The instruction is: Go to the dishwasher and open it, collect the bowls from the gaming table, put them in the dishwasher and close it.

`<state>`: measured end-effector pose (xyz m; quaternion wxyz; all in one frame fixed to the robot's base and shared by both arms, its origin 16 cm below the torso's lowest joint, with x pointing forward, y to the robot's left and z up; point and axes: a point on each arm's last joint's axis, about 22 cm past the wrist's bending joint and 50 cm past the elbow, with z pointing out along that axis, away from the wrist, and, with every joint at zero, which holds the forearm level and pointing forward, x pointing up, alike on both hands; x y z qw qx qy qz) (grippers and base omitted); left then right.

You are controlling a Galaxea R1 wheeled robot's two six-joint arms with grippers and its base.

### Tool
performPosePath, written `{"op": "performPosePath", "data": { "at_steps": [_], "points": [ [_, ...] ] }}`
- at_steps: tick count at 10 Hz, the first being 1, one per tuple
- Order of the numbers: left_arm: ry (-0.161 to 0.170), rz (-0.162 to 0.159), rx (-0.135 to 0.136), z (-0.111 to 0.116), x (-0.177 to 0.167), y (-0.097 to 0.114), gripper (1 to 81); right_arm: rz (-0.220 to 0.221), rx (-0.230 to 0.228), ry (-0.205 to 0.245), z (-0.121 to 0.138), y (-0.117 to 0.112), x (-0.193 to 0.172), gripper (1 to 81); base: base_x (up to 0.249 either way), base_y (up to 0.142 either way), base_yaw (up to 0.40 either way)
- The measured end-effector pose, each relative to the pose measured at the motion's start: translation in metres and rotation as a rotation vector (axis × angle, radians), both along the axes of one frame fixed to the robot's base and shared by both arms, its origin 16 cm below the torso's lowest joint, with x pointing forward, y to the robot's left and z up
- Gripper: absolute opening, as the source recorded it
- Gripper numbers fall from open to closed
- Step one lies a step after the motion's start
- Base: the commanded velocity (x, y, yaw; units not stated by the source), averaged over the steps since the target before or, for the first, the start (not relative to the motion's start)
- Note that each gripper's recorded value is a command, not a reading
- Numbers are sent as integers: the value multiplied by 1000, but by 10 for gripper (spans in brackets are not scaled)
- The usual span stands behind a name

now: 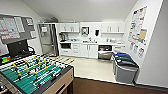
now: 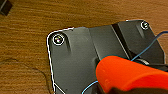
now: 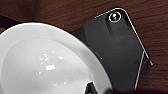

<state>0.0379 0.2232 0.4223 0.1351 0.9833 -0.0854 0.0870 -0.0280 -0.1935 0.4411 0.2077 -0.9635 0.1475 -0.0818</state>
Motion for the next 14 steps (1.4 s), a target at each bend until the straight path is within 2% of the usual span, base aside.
{"op": "performPosePath", "data": {
  "at_steps": [6,14],
  "points": [
    [0,0,-2,0,0,-1,10,0,0,1,0,0,0,10,167,-88,0],
    [0,0,2,0,0,1,10,0,4,1,0,3,-2,10,179,0,0]
  ]
}}
